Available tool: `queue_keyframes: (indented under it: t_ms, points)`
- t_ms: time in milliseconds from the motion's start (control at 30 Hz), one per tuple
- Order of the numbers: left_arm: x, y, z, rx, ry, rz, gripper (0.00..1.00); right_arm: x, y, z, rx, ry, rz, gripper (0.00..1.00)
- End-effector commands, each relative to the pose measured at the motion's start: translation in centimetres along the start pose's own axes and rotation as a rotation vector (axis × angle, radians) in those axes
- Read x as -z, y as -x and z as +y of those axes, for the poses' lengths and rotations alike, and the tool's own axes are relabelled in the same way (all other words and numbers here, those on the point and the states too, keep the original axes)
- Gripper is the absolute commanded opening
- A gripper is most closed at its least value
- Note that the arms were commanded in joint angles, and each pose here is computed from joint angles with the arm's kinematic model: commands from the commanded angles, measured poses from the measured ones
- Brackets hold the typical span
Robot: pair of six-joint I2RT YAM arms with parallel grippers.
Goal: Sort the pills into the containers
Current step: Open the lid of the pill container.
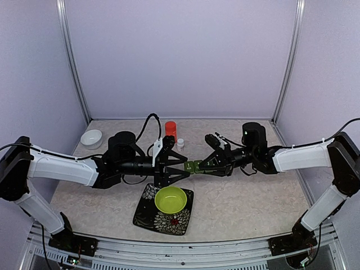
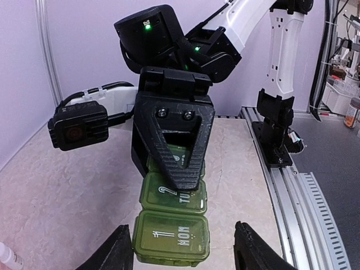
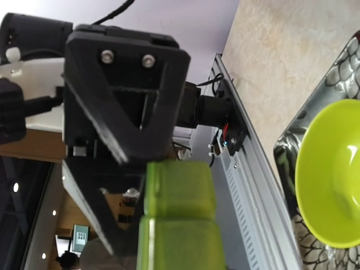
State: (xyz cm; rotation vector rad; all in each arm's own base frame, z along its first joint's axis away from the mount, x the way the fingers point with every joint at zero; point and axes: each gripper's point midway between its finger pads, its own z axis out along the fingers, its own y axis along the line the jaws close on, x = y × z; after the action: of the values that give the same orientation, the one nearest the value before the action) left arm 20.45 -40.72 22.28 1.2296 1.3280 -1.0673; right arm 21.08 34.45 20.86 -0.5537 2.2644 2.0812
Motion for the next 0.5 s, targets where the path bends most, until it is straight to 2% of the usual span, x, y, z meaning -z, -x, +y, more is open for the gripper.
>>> queue_keyframes:
  t_ms: [0,67,100,133,300,467]
  points:
    - [0.1,1.7,0.0,-0.071,0.002,-0.024,0.64,0.8,0.5,1.7,0.040,0.041,-0.035,0.00]
    - [0.2,0.9,-0.1,-0.137,0.021,0.002,0.80,0.9,0.2,2.3,0.038,0.071,-0.028,0.00]
    - [0.3,0.7,-0.1,-0.169,0.034,0.012,0.94,0.9,0.1,2.5,0.038,0.077,-0.024,0.00]
    - [0.3,0.5,0.0,-0.195,0.047,0.020,0.98,0.9,0.1,2.6,0.039,0.079,-0.021,0.00]
    - [-0.2,0.6,1.1,-0.252,0.123,0.017,0.99,0.9,0.1,3.0,0.042,0.095,-0.014,0.00]
    - [-1.5,0.5,1.2,-0.264,0.106,0.013,0.99,0.9,0.0,3.4,0.048,0.108,-0.012,0.00]
